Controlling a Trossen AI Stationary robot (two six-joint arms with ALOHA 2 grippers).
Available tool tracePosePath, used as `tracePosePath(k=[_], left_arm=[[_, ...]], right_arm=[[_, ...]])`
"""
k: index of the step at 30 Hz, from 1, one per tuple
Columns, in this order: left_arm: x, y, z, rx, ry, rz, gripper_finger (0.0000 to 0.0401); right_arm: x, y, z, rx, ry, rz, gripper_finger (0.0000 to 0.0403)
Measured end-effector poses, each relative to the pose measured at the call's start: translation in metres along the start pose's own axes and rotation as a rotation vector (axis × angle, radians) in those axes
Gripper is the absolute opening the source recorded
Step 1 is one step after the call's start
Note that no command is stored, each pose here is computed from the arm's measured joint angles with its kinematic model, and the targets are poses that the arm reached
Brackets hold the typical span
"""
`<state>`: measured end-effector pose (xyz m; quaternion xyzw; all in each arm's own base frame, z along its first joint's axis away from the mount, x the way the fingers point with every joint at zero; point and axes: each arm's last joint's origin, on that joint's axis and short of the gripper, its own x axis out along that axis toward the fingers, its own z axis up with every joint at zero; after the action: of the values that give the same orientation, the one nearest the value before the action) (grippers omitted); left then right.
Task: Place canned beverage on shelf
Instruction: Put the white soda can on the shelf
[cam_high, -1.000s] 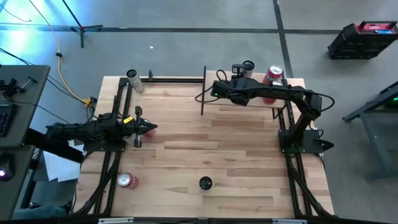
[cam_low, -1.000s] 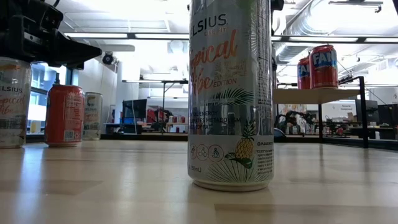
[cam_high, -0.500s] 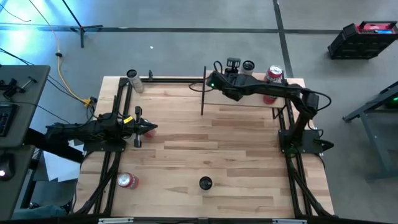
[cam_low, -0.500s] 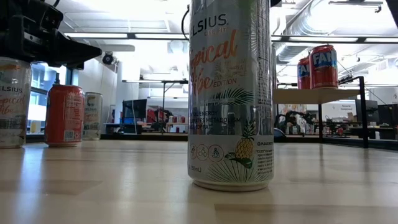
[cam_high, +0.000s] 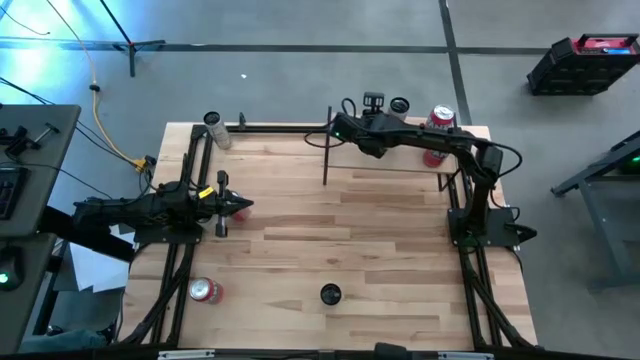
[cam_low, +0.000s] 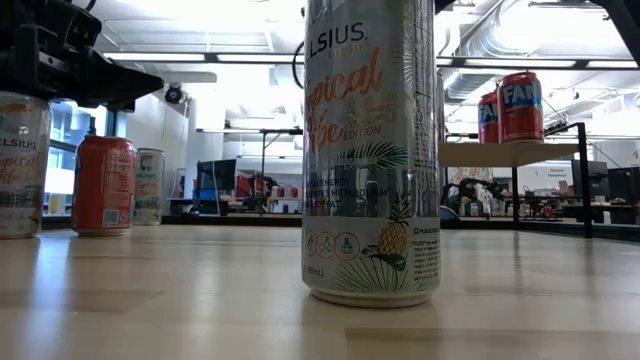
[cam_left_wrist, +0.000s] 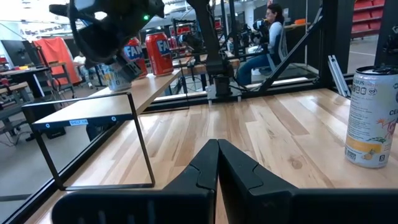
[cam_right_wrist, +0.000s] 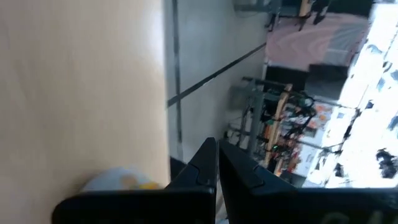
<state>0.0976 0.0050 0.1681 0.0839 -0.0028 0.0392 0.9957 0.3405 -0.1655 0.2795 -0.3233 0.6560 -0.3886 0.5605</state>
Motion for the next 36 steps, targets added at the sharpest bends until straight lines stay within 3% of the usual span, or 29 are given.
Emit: tracePosePath(k=[14,26,36], left_arm=[[0.0,0.0,0.0,0.0,0.0,0.0,0.0003],[0.0,0.0,0.0,0.0,0.0,0.0,0.0003],[0.0,0.0,0.0,0.0,0.0,0.0,0.0003]], right_arm=[[-0.014,-0.01,-0.025,0.081,0.018,0.097,0.0],[-0.015,-0.012,-0.026,-0.02,0.003,0.101,0.0],[-0.016,-0.008,-0.037,-0.079,0.072,0.143,0.0]])
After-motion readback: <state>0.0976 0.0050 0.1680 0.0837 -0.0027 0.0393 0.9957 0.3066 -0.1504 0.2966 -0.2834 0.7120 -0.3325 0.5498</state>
